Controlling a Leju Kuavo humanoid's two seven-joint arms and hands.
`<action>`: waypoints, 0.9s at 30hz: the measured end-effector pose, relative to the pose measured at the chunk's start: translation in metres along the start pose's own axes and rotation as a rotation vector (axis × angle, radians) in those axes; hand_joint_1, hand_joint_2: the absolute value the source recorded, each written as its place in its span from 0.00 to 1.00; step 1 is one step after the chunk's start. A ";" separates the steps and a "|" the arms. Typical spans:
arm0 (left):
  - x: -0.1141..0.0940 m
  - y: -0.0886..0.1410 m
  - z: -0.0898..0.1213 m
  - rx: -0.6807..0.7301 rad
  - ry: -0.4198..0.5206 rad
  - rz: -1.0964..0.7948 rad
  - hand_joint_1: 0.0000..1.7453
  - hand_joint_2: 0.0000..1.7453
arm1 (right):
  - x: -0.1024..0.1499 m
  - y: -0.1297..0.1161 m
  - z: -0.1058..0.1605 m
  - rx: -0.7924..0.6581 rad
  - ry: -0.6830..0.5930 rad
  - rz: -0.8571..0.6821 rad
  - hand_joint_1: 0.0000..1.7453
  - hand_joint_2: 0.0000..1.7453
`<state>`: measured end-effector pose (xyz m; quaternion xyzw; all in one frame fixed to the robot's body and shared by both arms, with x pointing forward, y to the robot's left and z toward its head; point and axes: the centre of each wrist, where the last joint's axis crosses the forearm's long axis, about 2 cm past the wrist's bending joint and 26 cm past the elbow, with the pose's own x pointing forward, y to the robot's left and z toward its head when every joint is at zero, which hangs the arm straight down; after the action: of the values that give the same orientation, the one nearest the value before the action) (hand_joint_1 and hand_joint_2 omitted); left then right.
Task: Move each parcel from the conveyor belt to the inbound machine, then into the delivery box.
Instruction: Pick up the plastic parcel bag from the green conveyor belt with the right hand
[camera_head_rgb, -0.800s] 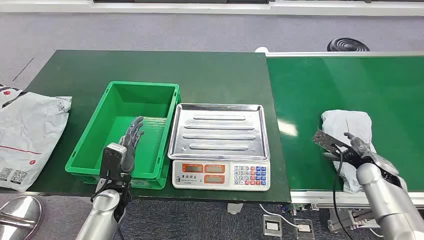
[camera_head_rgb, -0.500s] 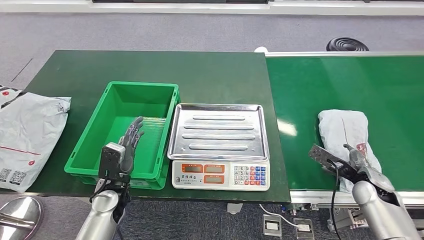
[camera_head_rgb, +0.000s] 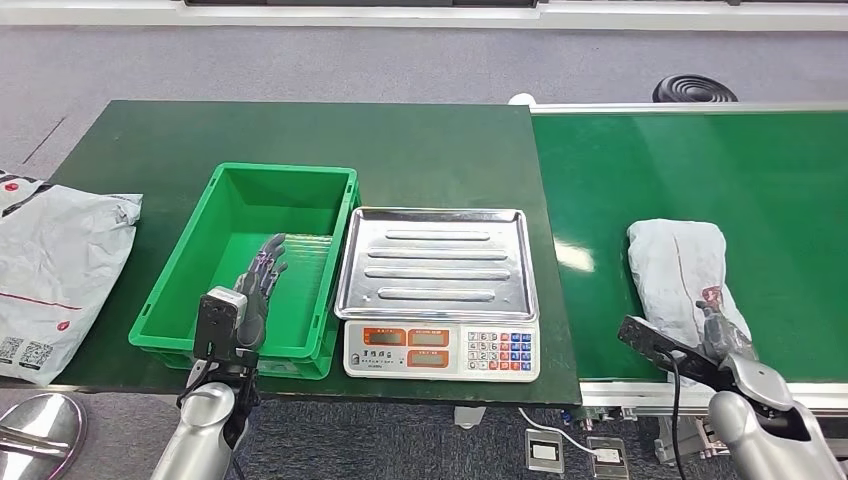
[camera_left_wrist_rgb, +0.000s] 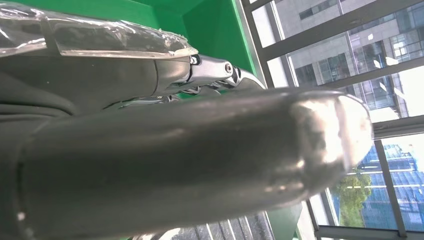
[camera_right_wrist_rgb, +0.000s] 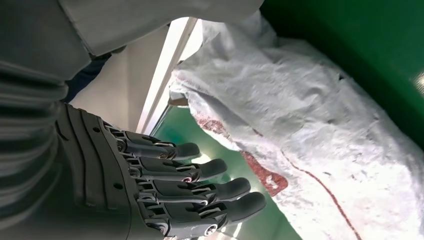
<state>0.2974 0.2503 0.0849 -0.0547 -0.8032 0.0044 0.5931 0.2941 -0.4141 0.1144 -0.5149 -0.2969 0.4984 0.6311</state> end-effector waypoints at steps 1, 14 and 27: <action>0.000 0.000 0.000 0.001 0.000 0.001 0.00 0.00 | 0.000 0.000 0.000 -0.006 0.002 0.006 0.00 1.00; 0.000 0.000 -0.002 0.004 -0.005 0.015 0.00 0.00 | -0.007 0.005 0.001 0.083 -0.042 0.046 0.00 1.00; -0.003 0.000 -0.008 -0.001 -0.001 0.020 0.00 0.00 | -0.014 0.031 0.005 0.246 -0.123 0.073 0.00 1.00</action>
<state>0.3057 0.2494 0.0844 -0.0630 -0.8028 0.0098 0.5928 0.2752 -0.4262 0.0887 -0.4125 -0.2529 0.5842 0.6516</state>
